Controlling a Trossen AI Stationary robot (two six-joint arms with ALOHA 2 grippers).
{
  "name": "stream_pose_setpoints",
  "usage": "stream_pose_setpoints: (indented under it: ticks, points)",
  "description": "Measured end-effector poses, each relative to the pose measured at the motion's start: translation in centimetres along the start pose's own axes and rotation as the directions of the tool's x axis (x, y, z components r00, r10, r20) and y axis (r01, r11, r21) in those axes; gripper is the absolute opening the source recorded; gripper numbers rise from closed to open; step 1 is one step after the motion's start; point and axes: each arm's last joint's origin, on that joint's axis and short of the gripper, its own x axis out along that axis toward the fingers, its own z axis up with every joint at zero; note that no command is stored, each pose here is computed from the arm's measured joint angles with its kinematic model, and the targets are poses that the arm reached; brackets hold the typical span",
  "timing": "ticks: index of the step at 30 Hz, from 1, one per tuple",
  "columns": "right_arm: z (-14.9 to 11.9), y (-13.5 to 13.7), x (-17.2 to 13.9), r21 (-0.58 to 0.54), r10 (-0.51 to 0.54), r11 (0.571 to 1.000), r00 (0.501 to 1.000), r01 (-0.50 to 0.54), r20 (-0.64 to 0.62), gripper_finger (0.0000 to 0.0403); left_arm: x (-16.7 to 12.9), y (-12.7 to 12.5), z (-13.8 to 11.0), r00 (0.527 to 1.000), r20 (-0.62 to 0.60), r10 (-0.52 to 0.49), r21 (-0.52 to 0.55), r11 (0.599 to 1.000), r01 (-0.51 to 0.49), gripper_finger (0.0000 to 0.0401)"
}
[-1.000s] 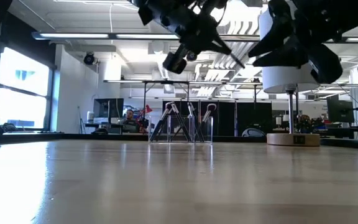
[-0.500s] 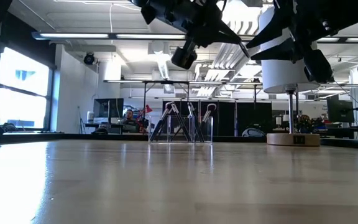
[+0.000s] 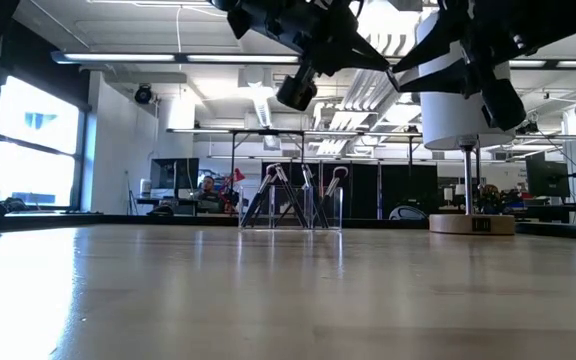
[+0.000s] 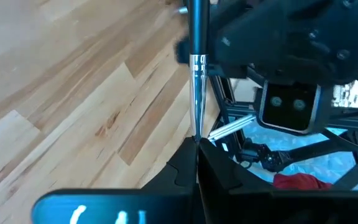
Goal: Pick & Place Makeup Brushes
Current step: Put the black eyeshadow brush into the transparent organizer
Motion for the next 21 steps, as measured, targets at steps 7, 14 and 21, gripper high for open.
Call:
stream_pose_setpoints:
  ticks: [7, 14, 21]
  points:
    - [-0.5, -0.1, 0.3, -0.053, 0.002, 0.999, 1.0, -0.003, -0.024, 0.0114, 0.0, -0.1, -0.1, 1.0, -0.022, -0.012, -0.022, 1.0, 0.011, 0.0]
    - [-1.1, -0.2, 0.7, -0.054, 0.004, 0.999, 0.999, -0.006, -0.04, 0.0114, 0.0, -0.4, -0.1, 0.996, -0.057, -0.065, -0.007, 0.998, 0.065, 0.0]
    - [-1.0, -0.2, 0.8, -0.017, 0.014, 1.0, 1.0, -0.014, 0.003, 0.0069, -0.1, -0.8, 0.0, 0.994, -0.052, -0.095, 0.008, 0.995, 0.096, 0.0]
